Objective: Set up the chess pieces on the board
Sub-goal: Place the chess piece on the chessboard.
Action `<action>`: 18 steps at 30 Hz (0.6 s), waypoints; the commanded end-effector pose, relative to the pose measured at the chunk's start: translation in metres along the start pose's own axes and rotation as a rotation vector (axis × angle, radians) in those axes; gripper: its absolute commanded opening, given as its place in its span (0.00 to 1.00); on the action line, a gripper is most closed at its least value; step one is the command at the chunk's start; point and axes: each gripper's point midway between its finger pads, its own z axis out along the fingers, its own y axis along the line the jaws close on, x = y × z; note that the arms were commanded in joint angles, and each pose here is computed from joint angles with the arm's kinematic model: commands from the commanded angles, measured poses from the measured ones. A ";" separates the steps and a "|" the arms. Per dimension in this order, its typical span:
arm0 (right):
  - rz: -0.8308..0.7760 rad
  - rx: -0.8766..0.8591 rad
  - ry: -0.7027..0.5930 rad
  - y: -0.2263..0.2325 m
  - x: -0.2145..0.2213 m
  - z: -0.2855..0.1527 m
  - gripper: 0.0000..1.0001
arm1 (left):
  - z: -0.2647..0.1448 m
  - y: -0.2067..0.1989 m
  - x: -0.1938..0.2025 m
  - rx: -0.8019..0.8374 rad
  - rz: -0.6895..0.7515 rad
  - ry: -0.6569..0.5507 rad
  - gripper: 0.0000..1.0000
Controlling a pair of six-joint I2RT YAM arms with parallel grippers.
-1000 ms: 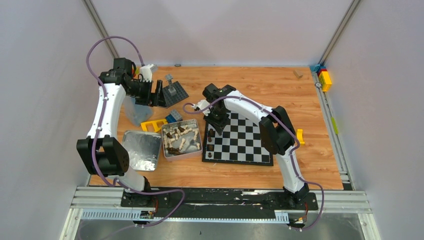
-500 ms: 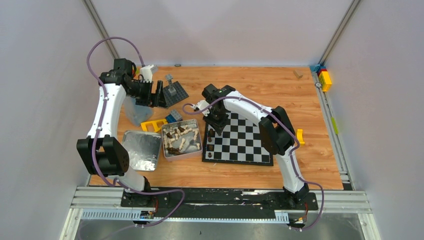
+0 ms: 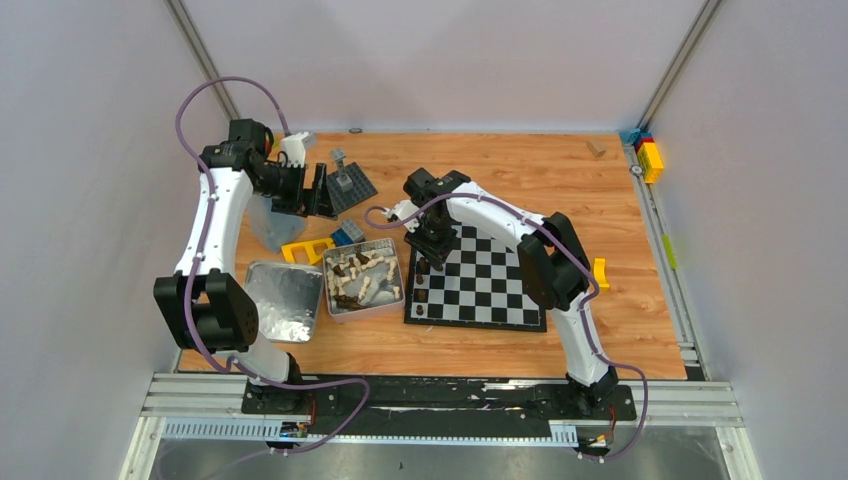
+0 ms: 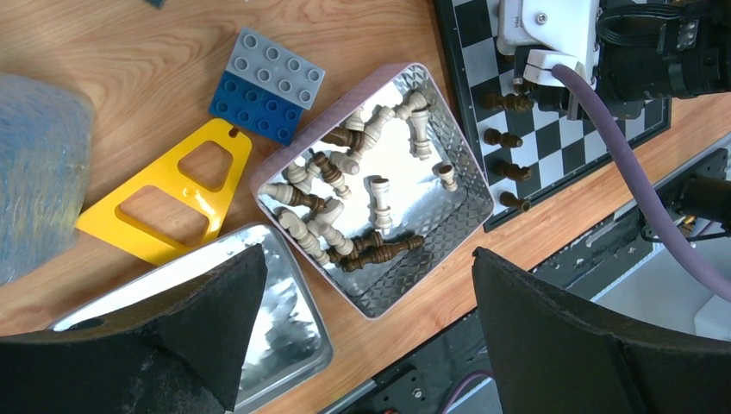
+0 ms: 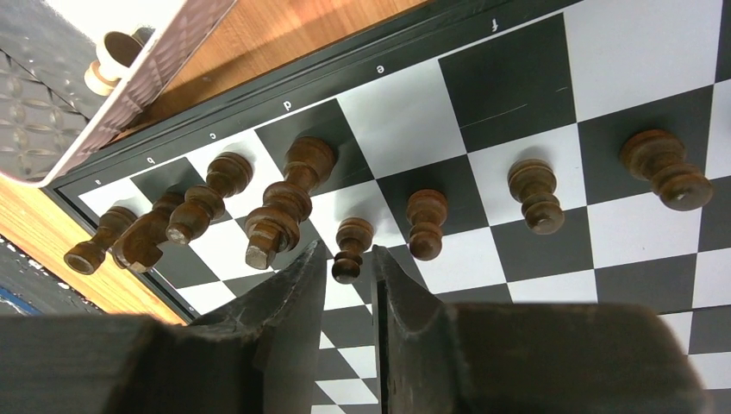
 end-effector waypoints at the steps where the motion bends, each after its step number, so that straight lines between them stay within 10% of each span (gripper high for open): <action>1: 0.002 0.029 -0.061 -0.002 -0.018 -0.013 0.27 | -0.009 -0.008 -0.004 0.009 0.028 -0.037 0.97; 18: 0.051 -0.026 -0.334 -0.005 -0.027 -0.112 0.38 | 0.012 0.007 0.005 0.016 0.161 -0.047 0.96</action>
